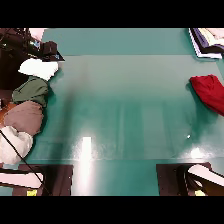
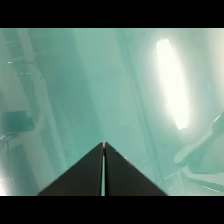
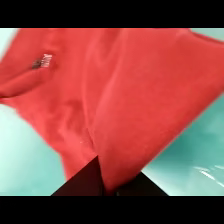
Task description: Fold the shirts.
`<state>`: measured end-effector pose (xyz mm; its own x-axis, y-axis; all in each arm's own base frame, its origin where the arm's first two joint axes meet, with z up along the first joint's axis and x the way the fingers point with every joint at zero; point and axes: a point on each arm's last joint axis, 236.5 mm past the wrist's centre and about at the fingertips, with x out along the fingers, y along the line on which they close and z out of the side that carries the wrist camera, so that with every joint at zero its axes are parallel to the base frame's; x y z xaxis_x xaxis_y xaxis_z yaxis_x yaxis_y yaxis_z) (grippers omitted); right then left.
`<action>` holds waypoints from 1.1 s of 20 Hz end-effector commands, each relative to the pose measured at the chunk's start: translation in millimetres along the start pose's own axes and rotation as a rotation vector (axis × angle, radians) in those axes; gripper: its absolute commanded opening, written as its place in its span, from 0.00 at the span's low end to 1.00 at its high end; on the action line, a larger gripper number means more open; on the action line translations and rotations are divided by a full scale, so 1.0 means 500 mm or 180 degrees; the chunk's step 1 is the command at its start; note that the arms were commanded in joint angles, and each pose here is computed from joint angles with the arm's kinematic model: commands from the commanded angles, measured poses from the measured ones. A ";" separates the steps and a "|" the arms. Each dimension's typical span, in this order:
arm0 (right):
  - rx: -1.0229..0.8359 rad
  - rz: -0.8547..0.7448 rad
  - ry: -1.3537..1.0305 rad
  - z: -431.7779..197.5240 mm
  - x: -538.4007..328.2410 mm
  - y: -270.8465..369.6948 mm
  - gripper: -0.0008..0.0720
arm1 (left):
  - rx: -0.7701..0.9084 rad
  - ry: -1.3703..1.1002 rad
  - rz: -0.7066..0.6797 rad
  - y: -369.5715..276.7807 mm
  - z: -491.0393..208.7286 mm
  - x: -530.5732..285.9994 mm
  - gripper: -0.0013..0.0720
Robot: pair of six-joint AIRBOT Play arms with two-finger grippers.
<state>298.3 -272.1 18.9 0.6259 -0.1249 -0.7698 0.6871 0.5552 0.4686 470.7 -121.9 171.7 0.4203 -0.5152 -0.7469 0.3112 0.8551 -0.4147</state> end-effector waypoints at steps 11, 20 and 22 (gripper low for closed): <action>0.0557 -0.0652 0.0416 -0.029 -0.150 -0.119 0.62 | 0.0081 -0.0060 -0.0008 -0.002 0.009 0.000 0.05; -0.1193 0.0597 0.0625 -0.177 -0.161 0.337 0.04 | 0.0078 -0.0204 0.0013 0.001 0.030 -0.002 0.05; -0.1545 0.0821 0.0717 -0.237 -0.176 0.409 0.03 | 0.0078 -0.0245 0.0021 0.002 0.036 -0.002 0.05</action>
<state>326.5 -114.3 113.4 0.6074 0.1148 -0.7861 0.4162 0.7969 0.4379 481.9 -122.0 178.5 0.4678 -0.5156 -0.7179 0.3300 0.8554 -0.3993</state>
